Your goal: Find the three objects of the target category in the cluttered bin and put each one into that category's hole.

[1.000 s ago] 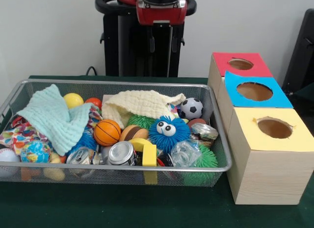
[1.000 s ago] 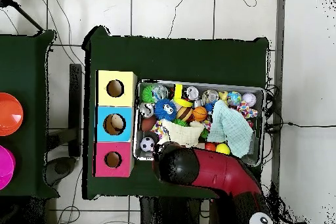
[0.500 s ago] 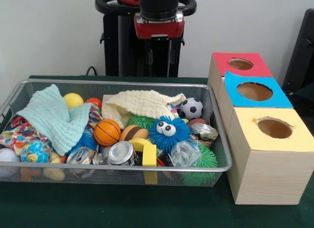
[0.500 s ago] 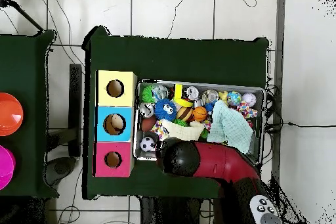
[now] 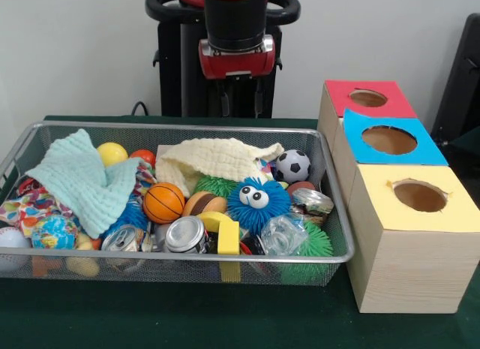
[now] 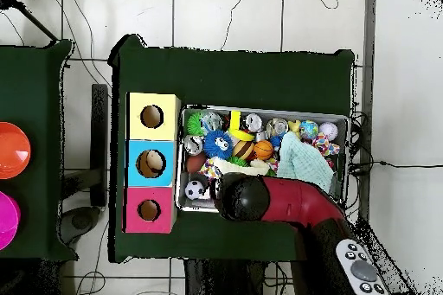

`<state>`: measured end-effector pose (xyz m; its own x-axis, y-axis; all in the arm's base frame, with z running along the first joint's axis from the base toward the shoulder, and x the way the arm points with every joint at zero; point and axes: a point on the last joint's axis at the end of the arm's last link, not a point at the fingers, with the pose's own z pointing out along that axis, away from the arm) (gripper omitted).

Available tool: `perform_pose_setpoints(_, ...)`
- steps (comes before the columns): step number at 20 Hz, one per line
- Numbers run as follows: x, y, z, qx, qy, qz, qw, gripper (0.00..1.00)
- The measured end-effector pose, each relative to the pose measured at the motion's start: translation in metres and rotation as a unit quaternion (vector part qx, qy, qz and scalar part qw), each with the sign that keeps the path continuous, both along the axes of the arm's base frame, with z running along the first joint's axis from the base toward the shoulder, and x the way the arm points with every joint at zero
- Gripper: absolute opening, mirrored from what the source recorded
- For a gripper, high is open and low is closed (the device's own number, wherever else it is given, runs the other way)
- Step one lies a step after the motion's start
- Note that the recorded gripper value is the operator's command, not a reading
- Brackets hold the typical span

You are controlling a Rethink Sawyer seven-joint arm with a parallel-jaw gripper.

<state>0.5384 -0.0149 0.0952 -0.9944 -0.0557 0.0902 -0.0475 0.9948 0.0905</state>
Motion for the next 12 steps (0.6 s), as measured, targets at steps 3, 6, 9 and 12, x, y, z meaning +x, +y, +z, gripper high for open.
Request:
perform_pose_setpoints(3, 0.005, -0.006, -0.005, 0.000, -0.003, 0.001, 1.0000, 1.00)
perform_pose_setpoints(6, 0.008, -0.008, -0.009, 0.001, -0.004, 0.004, 1.0000, 1.00)
perform_pose_setpoints(9, 0.013, -0.012, -0.013, 0.002, -0.008, 0.005, 1.0000, 1.00)
perform_pose_setpoints(12, 0.017, -0.014, -0.013, 0.003, -0.012, 0.007, 0.9999, 1.00)
